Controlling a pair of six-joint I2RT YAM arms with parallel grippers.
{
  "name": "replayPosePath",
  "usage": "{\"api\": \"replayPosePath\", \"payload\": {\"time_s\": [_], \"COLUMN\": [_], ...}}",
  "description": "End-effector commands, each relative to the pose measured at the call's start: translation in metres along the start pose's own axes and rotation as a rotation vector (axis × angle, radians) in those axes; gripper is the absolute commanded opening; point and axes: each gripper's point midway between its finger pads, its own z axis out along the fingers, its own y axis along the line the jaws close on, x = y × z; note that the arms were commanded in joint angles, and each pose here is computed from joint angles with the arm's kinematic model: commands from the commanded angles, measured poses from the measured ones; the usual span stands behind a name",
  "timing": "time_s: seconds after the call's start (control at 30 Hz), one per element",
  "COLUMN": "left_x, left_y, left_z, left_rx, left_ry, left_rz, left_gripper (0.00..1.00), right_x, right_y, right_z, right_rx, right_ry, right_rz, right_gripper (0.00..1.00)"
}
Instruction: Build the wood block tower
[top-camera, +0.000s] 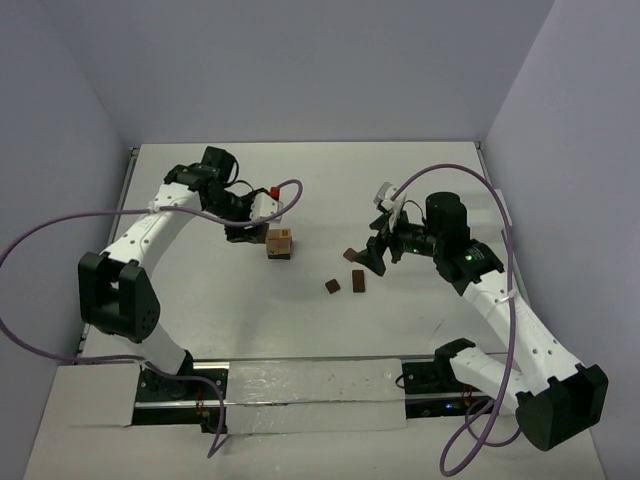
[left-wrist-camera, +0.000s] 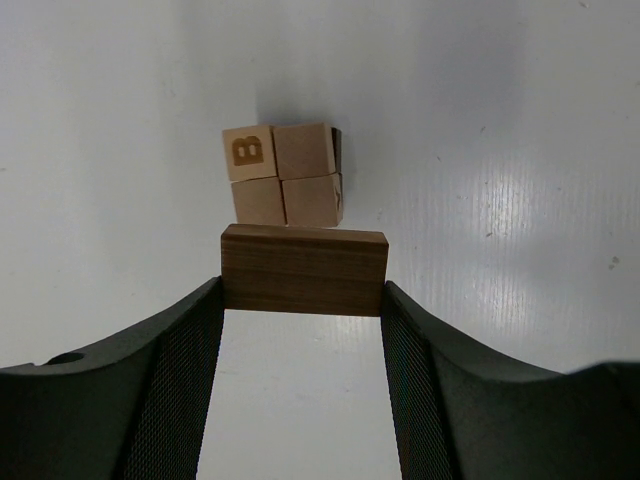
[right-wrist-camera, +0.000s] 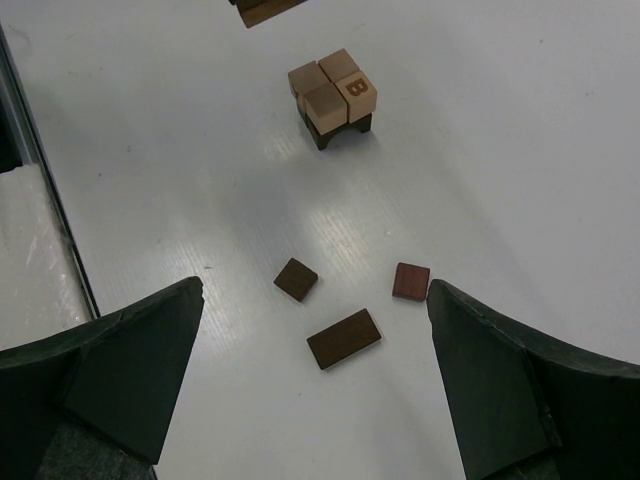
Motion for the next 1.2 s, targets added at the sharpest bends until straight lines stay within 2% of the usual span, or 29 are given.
{"api": "replayPosePath", "payload": {"time_s": [0.0,0.3,0.43,0.63,1.17], "left_x": [-0.003,0.008,0.009,0.014,0.019], "left_y": [0.007,0.034,0.033,0.028,0.025], "left_z": [0.009,0.034,0.04,0.044,0.062], "left_rx": [0.045,0.039,0.039,0.027,0.03], "left_ry": [-0.038,-0.003,0.002,0.027,0.059], "left_rz": [0.063,-0.068,-0.099,-0.122,-0.138], "left_gripper": [0.05,0.07,0.07,0.09,0.22], "right_x": [-0.002,0.007,0.006,0.005,0.008], "right_y": [-0.002,-0.008,-0.008,-0.01,-0.012], "right_z": [-0.003,0.001,0.003,0.006,0.009], "right_rx": [0.005,0.018,0.008,0.004,0.002], "right_ry": [0.015,0.058,0.052,0.051,0.056], "right_rz": [0.002,0.015,0.017,0.018,0.015], "right_gripper": [1.0,1.0,1.0,1.0,1.0]}}
